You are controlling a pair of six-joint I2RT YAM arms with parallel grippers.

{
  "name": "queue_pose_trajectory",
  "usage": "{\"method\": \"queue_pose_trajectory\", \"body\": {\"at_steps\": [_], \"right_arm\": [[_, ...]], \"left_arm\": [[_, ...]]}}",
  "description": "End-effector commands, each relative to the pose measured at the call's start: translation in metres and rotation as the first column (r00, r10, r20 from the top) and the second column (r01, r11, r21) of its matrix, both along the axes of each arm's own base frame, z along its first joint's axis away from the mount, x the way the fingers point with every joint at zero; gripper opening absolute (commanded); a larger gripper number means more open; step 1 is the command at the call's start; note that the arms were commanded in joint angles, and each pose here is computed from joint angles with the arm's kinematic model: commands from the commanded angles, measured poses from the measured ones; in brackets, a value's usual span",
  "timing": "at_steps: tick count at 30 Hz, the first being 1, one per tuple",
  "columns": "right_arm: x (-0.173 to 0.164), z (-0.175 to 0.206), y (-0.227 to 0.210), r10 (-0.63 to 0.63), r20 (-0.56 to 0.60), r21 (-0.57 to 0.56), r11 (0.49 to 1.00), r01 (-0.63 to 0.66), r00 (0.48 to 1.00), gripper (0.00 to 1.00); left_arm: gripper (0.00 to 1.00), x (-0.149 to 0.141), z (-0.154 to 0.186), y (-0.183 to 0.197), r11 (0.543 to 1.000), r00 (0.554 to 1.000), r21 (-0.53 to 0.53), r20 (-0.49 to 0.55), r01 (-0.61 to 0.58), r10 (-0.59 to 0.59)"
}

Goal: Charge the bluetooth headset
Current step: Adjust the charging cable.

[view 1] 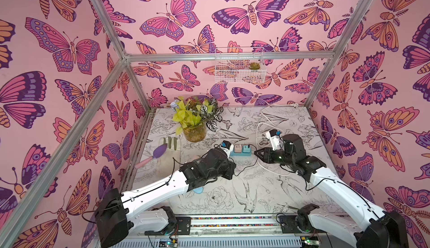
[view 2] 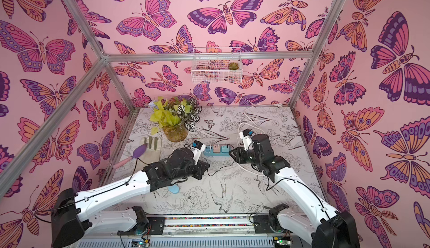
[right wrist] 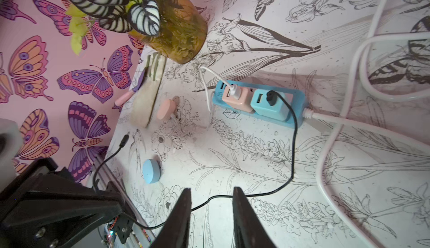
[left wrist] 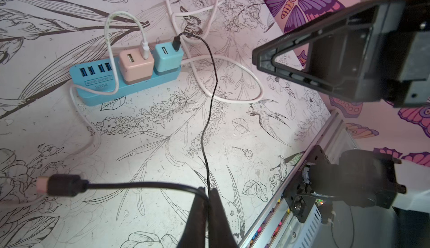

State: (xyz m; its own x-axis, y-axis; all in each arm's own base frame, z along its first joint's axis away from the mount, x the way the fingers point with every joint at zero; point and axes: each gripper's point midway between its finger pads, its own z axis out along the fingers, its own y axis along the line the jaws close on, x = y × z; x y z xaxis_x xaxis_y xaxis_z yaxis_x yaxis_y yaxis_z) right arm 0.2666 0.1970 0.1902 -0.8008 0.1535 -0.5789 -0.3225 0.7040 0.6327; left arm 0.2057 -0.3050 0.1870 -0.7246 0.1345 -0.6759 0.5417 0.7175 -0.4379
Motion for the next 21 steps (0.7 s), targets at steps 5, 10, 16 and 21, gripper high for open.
{"method": "queue_pose_trajectory", "body": {"at_steps": [5, 10, 16, 21], "right_arm": [[-0.016, 0.023, 0.019, 0.026, 0.002, 0.230, 0.973, -0.025, 1.000, 0.34], [-0.023, 0.033, 0.027, 0.061, 0.002, 0.289, 0.955, -0.060, 0.998, 0.35], [-0.028, 0.038, 0.037, 0.087, 0.005, 0.357, 0.930, -0.083, 0.996, 0.35], [-0.037, 0.054, 0.046, 0.142, 0.019, 0.424, 0.895, -0.137, 0.990, 0.35]], "left_arm": [[0.00, -0.011, 0.009, 0.001, 0.994, 0.989, -0.041, 0.111, 0.101, -0.096], [0.00, -0.025, 0.015, -0.006, 0.978, 0.960, -0.023, 0.195, 0.208, -0.199], [0.00, -0.036, 0.020, -0.014, 0.957, 0.905, 0.033, 0.317, 0.288, -0.284], [0.00, -0.042, 0.019, -0.017, 0.944, 0.870, 0.078, 0.370, 0.321, -0.326]]}}
